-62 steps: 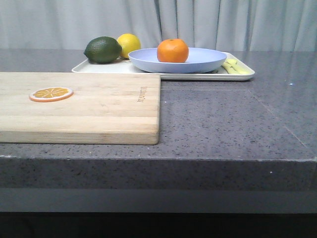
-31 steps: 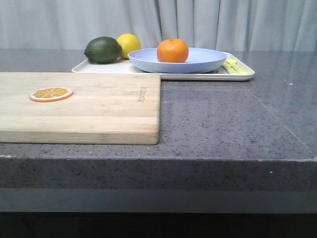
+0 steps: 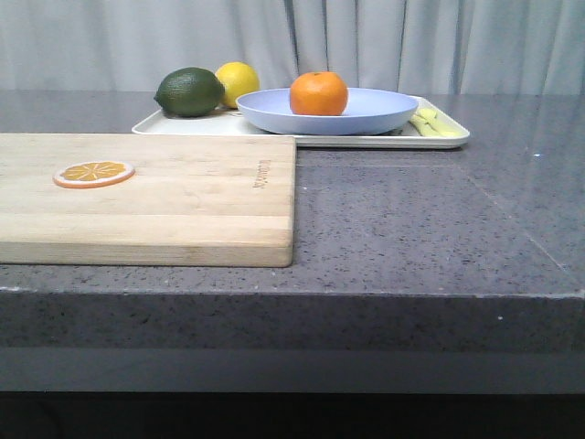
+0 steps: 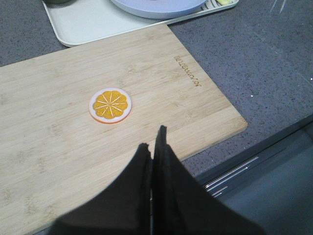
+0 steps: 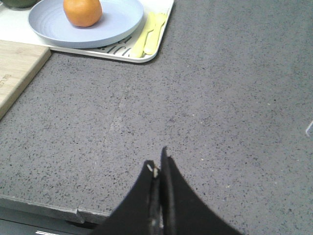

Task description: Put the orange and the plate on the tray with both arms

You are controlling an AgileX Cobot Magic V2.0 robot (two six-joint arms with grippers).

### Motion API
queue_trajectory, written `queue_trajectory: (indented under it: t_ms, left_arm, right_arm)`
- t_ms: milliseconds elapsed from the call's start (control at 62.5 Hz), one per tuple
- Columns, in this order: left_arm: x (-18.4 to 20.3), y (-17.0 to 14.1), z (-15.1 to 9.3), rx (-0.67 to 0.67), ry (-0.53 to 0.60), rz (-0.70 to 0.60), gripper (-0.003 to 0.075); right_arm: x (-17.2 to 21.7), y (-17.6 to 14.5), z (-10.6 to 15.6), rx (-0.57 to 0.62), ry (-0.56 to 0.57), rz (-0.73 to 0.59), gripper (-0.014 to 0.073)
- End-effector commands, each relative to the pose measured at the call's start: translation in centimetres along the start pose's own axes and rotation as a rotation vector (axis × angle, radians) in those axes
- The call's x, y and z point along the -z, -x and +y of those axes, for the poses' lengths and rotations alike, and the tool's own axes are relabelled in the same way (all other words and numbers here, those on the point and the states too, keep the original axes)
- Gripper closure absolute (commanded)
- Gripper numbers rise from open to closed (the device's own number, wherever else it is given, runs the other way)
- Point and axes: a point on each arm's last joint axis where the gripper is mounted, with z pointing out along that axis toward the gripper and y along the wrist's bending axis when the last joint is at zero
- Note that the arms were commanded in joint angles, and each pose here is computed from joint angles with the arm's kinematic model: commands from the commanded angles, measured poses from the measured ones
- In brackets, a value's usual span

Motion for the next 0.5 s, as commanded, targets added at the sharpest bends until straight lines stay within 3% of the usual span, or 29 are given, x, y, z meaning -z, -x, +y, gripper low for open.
queue_trajectory:
  t_ms: [0,128,368,480]
  left_arm:
    - [1.5,0.6,0.4,0.032,0.027,-0.155,0.074]
    - [2.6,-1.4,1.4,0.057,0.144,-0.282,0.074]
    - [2.3,-7.1,2.6,0.073,0.36,-0.645,0.074]
    - [1.4,-10.0,2.7,0.067,0.411,-0.729,0.074]
  right_arm:
    - [0.4,1.4,-0.1,0.017,-0.012,-0.1,0.0662]
    - [0.4,1.4,-0.1,0.017,-0.012,-0.1,0.0662]
    - [0.4,1.4,-0.1,0.017,-0.012,-0.1,0.0662]
    - [0.4,1.4,-0.1,0.017,-0.012,-0.1,0.0662]
